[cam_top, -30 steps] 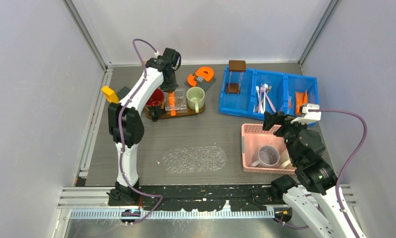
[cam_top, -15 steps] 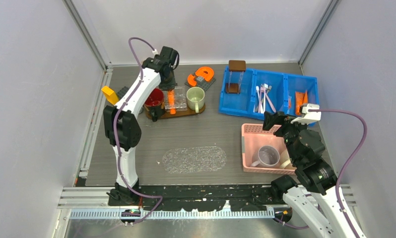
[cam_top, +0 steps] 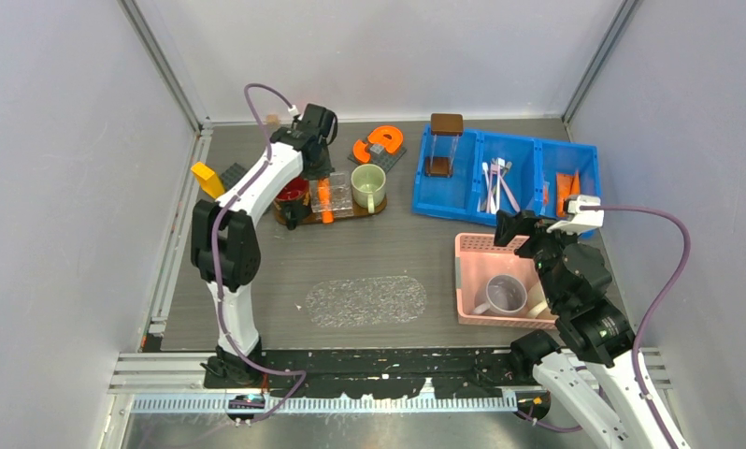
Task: Prepare toiletry sets of a toothbrush and toothpaste on the tray
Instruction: Adjust the toothpaste in the toothpaste holder.
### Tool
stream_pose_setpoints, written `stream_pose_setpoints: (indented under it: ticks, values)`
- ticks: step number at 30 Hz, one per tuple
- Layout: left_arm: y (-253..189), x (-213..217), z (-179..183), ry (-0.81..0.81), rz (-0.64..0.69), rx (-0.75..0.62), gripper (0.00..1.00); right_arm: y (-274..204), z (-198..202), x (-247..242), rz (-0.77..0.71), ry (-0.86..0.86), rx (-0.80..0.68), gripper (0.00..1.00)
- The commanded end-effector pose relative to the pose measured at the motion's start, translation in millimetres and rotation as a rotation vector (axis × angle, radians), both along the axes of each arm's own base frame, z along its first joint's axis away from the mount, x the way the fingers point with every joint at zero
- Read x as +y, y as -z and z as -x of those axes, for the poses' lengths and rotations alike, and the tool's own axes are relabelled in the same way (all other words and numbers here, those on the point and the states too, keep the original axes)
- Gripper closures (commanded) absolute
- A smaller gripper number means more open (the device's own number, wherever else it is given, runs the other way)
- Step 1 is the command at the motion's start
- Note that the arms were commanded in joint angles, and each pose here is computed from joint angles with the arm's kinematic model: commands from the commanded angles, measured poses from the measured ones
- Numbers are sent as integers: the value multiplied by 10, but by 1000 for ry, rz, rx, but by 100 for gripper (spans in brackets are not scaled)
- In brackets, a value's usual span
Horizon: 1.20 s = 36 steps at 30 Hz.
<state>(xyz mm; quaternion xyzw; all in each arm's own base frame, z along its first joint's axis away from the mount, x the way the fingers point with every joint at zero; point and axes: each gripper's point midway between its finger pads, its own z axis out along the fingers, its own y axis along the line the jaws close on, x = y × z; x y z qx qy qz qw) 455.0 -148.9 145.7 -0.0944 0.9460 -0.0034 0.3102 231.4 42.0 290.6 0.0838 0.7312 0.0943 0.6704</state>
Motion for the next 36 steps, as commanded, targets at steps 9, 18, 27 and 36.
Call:
stream_pose_setpoints:
  ticks: [9, 18, 27, 36]
  values:
    - [-600, 44, -27, 2, 27, -293, 100, -38, -61, 161, -22, -61, 28, 7]
    - [-427, 44, -108, 6, 6, -304, 96, 52, -104, 188, -10, -62, 74, 7]
    - [-346, 37, -171, 22, -38, -242, 58, 87, -119, 215, -6, -73, 92, 7]
    - [-573, 47, -315, 24, -31, -259, 48, 150, -176, 400, -8, -150, 145, 9]
